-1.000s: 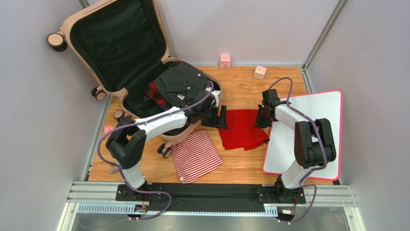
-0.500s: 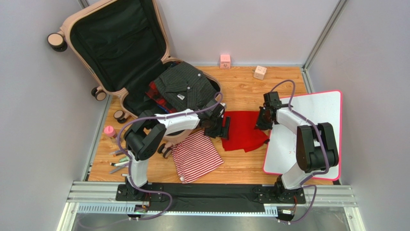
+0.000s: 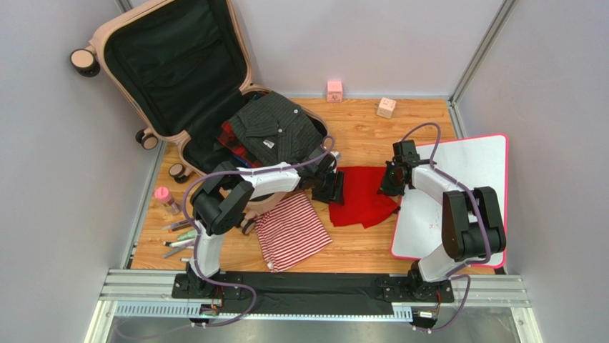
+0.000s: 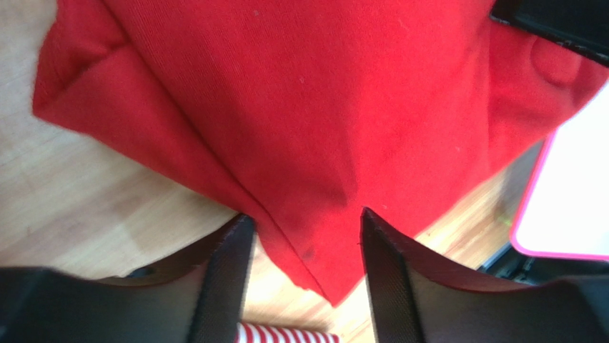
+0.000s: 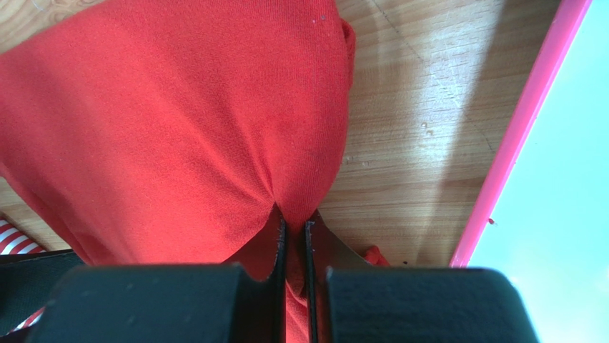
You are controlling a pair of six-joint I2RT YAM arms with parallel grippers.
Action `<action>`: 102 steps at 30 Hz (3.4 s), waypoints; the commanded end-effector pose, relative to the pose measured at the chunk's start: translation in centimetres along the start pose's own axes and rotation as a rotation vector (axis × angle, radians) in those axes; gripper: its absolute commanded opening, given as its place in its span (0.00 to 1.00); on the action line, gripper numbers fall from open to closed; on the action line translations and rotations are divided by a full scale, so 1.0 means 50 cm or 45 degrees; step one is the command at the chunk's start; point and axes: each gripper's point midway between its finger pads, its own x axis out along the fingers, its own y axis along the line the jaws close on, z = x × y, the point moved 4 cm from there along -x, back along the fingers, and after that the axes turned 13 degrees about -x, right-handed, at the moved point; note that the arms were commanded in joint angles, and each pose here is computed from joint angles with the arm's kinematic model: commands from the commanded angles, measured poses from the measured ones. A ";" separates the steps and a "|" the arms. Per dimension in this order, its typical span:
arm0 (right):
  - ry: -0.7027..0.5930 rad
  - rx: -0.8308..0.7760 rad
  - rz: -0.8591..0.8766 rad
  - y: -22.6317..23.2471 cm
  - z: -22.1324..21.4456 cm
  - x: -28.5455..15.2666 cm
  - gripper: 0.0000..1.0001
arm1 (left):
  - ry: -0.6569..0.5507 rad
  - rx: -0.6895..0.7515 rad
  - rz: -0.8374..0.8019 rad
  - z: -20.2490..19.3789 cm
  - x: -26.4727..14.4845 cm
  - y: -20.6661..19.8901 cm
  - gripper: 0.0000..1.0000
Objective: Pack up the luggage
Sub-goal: Pick up the clothes at the center of the board, then place the clothes in the luggage.
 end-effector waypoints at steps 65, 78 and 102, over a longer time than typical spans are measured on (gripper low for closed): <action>-0.705 -0.308 0.586 0.650 0.152 -0.259 0.00 | -0.922 0.223 0.548 0.283 -0.607 0.196 0.00; -0.586 -0.423 0.572 0.743 0.078 -0.162 0.00 | -0.801 0.146 0.692 0.320 -0.553 0.318 0.00; -0.646 -0.621 0.484 0.676 0.062 -0.275 0.88 | -0.816 0.032 0.772 0.294 -0.630 0.314 0.90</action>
